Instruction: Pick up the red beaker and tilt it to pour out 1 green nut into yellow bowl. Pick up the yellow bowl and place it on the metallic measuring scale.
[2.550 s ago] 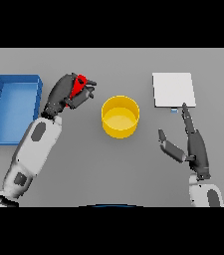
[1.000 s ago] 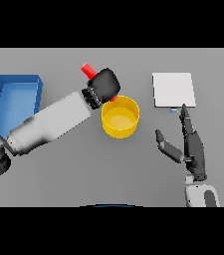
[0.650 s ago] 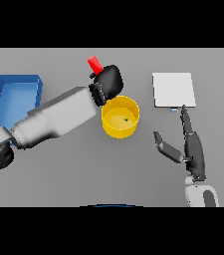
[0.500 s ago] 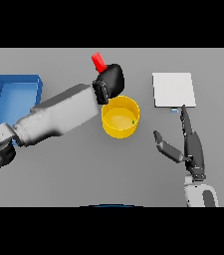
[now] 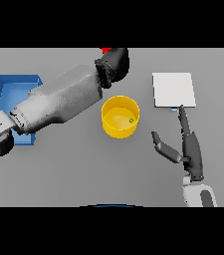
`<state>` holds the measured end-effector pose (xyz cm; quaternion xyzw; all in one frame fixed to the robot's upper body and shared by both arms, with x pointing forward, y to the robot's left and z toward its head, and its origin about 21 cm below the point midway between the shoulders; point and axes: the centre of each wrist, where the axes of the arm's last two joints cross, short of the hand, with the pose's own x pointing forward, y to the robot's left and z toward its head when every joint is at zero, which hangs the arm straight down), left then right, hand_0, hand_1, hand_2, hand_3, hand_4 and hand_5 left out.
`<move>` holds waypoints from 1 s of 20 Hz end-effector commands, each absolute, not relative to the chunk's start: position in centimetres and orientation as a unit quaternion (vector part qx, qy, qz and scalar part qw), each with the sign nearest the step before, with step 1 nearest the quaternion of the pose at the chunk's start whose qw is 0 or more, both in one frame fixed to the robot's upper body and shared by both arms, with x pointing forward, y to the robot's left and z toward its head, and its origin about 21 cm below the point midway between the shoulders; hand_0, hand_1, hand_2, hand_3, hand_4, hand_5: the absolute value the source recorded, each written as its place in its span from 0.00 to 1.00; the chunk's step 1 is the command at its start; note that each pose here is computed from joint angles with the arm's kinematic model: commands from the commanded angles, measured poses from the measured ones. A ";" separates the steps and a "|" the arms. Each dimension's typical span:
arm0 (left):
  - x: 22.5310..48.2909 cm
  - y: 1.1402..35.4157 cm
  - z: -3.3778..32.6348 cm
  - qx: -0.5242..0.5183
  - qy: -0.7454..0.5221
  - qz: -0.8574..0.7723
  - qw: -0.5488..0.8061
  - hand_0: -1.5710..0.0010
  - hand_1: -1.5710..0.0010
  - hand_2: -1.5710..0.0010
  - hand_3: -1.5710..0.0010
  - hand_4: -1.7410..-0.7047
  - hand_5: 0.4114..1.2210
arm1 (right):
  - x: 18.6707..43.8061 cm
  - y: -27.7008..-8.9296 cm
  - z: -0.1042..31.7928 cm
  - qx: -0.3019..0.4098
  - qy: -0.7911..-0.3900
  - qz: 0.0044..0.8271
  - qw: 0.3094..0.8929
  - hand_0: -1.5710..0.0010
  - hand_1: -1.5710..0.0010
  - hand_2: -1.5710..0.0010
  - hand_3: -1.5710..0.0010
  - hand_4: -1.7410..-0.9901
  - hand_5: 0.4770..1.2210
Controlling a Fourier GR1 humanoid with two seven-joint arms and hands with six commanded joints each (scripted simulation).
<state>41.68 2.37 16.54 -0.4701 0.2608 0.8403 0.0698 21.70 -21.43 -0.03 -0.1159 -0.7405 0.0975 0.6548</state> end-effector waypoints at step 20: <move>47.6 27.2 27.3 -0.481 0.556 0.405 -0.543 0.00 0.00 0.00 0.10 0.00 1.00 | 23.0 -22.6 0.1 -0.086 -0.755 0.101 0.642 1.00 1.00 1.00 1.00 0.69 0.15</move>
